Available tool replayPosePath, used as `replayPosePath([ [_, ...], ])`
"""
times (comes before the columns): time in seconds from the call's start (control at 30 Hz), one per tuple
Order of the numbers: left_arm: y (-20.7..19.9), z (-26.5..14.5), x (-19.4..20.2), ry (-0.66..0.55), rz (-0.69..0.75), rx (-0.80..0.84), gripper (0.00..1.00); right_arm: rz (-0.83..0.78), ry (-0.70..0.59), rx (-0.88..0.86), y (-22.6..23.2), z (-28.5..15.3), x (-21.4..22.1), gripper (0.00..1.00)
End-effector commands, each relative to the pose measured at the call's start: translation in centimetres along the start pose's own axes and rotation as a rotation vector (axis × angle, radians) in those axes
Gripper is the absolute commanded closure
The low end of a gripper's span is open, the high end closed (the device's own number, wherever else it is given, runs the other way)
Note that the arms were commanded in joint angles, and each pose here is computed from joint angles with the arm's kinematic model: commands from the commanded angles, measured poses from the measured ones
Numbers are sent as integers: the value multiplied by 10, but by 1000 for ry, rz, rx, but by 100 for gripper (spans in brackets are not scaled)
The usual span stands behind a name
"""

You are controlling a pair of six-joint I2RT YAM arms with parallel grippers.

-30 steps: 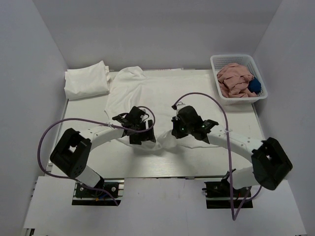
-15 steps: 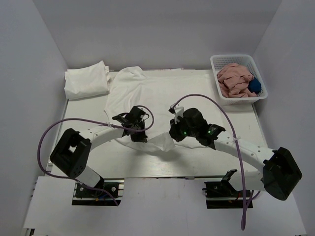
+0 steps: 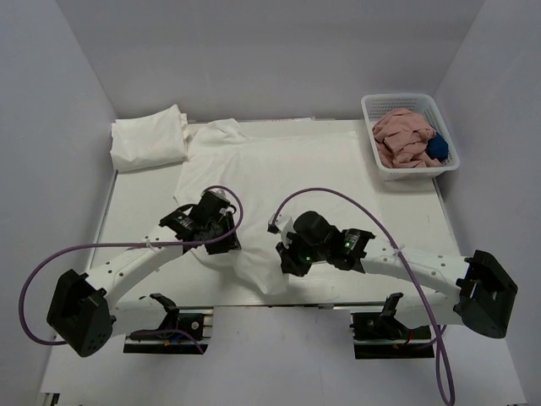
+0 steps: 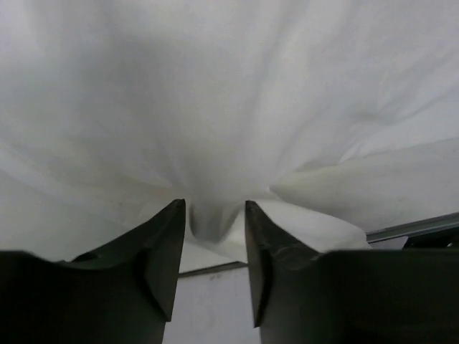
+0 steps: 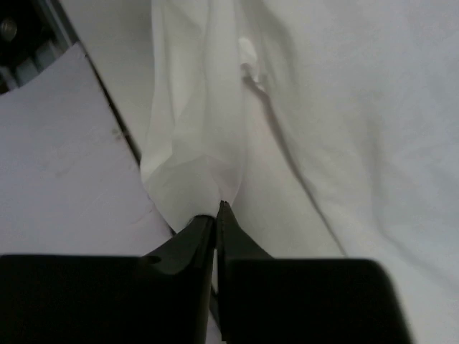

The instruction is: Fold and stack the t-shirts

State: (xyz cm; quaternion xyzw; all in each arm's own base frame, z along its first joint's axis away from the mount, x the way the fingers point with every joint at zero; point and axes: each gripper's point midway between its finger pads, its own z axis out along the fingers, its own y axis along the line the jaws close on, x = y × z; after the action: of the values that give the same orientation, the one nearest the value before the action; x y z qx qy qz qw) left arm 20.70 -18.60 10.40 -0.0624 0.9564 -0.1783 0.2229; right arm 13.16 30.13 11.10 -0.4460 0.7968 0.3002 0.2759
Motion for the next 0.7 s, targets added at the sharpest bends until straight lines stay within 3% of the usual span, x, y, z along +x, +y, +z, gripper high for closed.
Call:
replayPosePath([
  [0.0, 29, 1, 33, 124, -15, -120, 46, 28, 175, -84, 24, -5, 44, 85],
  [0.03, 31, 3, 34, 134, -15, -130, 30, 20, 201, -95, 28, -7, 52, 72],
  [0.07, 37, 7, 37, 151, -13, -163, 18, 18, 244, -98, 31, -10, 62, 51],
  [0.13, 39, 10, 40, 164, -12, -176, 18, 13, 290, -103, 33, -14, 75, 10],
  [0.3, 34, 12, 34, 152, -3, -163, 14, 53, 240, 31, 14, -14, 57, 9],
  [0.4, 38, 16, 29, 120, -26, -194, 13, 83, 103, 200, -14, -16, 27, 9],
  [0.5, 46, 15, 21, 88, -53, -250, 9, 211, -31, 376, -47, -21, 4, 9],
  [0.67, 35, 3, -55, -170, -108, -273, 3, 398, -190, 662, -121, -41, -34, 9],
])
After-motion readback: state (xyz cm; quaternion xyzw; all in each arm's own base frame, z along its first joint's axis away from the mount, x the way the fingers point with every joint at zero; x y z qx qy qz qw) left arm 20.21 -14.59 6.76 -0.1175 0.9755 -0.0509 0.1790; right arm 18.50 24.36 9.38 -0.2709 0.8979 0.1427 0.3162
